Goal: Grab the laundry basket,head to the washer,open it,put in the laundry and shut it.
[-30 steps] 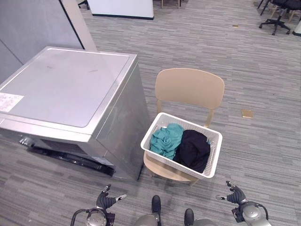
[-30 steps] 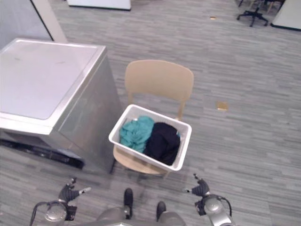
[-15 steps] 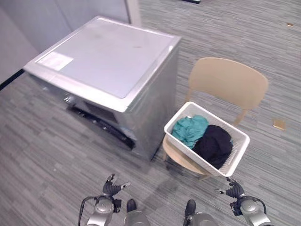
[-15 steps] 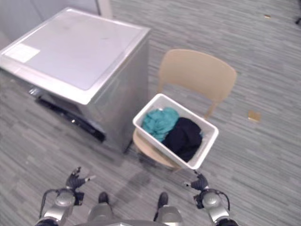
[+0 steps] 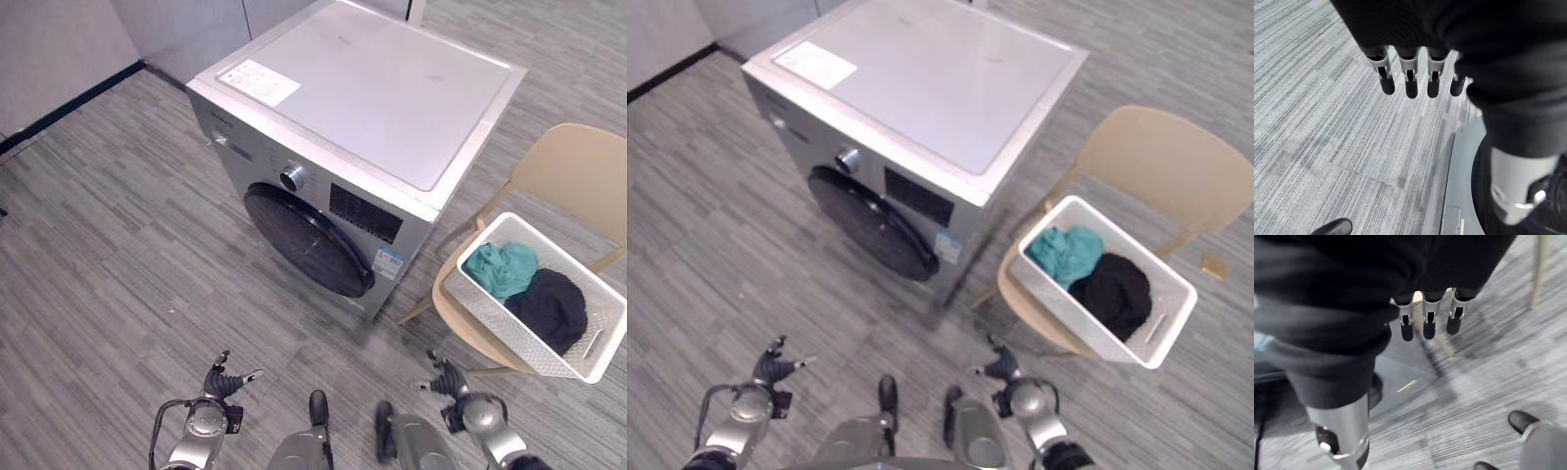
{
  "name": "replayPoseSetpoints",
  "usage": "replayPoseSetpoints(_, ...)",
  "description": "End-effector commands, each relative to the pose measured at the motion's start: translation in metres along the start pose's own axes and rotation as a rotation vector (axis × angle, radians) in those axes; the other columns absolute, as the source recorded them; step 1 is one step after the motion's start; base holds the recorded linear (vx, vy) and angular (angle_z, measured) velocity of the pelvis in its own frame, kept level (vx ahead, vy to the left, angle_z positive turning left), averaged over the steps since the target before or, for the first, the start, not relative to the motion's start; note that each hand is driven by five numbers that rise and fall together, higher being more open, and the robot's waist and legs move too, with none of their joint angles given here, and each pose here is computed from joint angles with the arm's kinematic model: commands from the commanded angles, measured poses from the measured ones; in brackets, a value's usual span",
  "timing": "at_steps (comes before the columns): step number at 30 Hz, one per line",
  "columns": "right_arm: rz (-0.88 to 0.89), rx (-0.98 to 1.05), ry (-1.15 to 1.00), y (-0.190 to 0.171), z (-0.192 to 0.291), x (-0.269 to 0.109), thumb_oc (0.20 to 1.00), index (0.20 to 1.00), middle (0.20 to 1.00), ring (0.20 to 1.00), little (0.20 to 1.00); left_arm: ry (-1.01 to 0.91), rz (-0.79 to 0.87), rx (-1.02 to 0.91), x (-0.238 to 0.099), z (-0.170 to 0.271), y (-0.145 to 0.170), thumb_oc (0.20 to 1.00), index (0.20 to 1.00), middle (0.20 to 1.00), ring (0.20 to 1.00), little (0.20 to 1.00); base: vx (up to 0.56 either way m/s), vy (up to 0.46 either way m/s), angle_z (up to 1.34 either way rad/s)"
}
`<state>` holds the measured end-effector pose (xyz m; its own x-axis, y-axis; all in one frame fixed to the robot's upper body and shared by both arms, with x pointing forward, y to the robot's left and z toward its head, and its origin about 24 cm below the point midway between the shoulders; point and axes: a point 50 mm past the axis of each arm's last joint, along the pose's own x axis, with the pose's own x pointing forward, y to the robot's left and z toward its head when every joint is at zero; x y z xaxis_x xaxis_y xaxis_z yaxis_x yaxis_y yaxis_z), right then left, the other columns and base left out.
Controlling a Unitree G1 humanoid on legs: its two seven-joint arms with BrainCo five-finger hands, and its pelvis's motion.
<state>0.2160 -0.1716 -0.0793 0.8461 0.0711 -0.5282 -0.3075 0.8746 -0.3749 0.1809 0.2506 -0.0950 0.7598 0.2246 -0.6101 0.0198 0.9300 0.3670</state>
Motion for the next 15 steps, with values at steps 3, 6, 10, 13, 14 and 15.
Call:
replayPoseSetpoints(3,0.047,-0.125,-0.218,-0.001,0.054,0.012,1.000,1.000,1.000,1.000,1.000,-0.059,-0.008,-0.010,-0.003,0.005,-0.007,1.000,1.000,1.000,1.000,1.000,0.11,-0.016,0.66)
replayPoseSetpoints(6,0.032,-0.178,-0.363,-0.002,0.096,0.018,1.000,1.000,1.000,1.000,1.000,-0.027,-0.007,-0.004,-0.006,-0.004,-0.007,1.000,1.000,1.000,1.000,1.000,0.10,-0.021,0.38)
replayPoseSetpoints(10,-0.051,-0.211,-0.454,-0.016,0.121,0.019,1.000,1.000,1.000,1.000,1.000,-0.028,0.006,-0.011,-0.008,-0.006,-0.007,1.000,1.000,1.000,1.000,1.000,0.04,-0.005,0.22)
replayPoseSetpoints(13,-0.157,-0.235,-0.495,-0.036,0.134,0.018,1.000,1.000,1.000,1.000,1.000,-0.029,0.016,-0.006,-0.010,-0.008,-0.005,1.000,1.000,1.000,1.000,1.000,0.01,0.012,0.14)
replayPoseSetpoints(14,-0.189,-0.230,-0.498,-0.043,0.135,0.017,1.000,1.000,1.000,1.000,1.000,-0.028,0.017,-0.006,-0.011,-0.009,-0.005,1.000,1.000,1.000,1.000,1.000,0.01,0.021,0.20)
replayPoseSetpoints(15,-0.218,-0.222,-0.501,-0.048,0.135,0.016,1.000,1.000,1.000,1.000,1.000,-0.025,0.017,-0.003,-0.012,-0.011,-0.005,1.000,1.000,1.000,1.000,1.000,0.01,0.024,0.19)
